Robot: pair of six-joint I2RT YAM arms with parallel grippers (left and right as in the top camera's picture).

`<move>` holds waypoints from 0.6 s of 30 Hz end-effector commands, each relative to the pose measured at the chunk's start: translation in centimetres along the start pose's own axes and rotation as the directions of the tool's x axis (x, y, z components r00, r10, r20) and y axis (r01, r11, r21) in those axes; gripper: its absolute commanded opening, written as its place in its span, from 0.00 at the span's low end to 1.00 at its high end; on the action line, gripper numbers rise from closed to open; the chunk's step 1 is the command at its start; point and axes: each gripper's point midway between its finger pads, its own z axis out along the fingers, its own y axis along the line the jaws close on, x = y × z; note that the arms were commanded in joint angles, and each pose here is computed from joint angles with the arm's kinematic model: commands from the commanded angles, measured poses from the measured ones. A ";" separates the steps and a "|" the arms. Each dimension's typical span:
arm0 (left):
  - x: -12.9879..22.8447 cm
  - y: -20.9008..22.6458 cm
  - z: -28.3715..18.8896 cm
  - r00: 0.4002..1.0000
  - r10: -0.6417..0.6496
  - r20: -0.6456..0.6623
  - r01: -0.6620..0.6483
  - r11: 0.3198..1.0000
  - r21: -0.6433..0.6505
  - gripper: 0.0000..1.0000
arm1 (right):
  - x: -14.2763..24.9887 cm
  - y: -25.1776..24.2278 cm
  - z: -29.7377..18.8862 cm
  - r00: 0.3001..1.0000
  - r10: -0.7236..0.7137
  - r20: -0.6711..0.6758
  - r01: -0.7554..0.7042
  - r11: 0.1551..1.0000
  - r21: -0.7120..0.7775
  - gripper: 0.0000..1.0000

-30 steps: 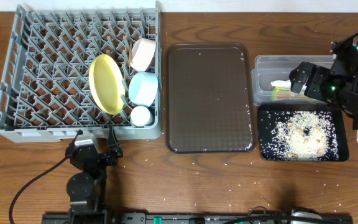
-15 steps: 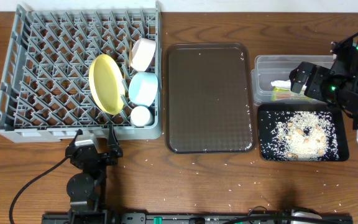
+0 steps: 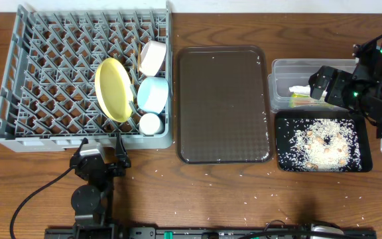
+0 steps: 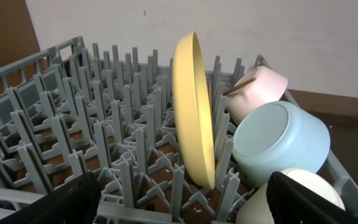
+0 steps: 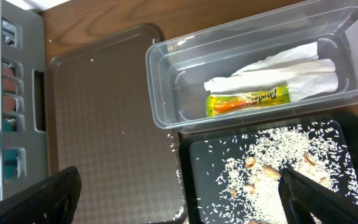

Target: Sort waste into correct bins and load items into the dishwasher

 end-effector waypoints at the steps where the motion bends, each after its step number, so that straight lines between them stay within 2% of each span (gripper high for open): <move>1: 1.9 0.4 0.3 0.999 0.008 -0.046 -0.008 1.000 -0.013 0.86 | -0.1 -0.3 0.0 1.000 -0.003 0.002 0.003 1.000 0.007 0.99; 10: 1.9 0.4 0.3 0.999 0.008 -0.046 -0.008 1.000 -0.013 0.86 | -0.1 0.1 -0.9 1.000 -0.012 0.025 0.012 1.000 -0.002 0.99; 18: 1.9 0.4 0.3 0.999 0.008 -0.046 -0.008 1.000 -0.013 0.86 | 1.1 1.4 -4.8 0.988 -0.093 0.126 0.095 0.996 -0.005 0.99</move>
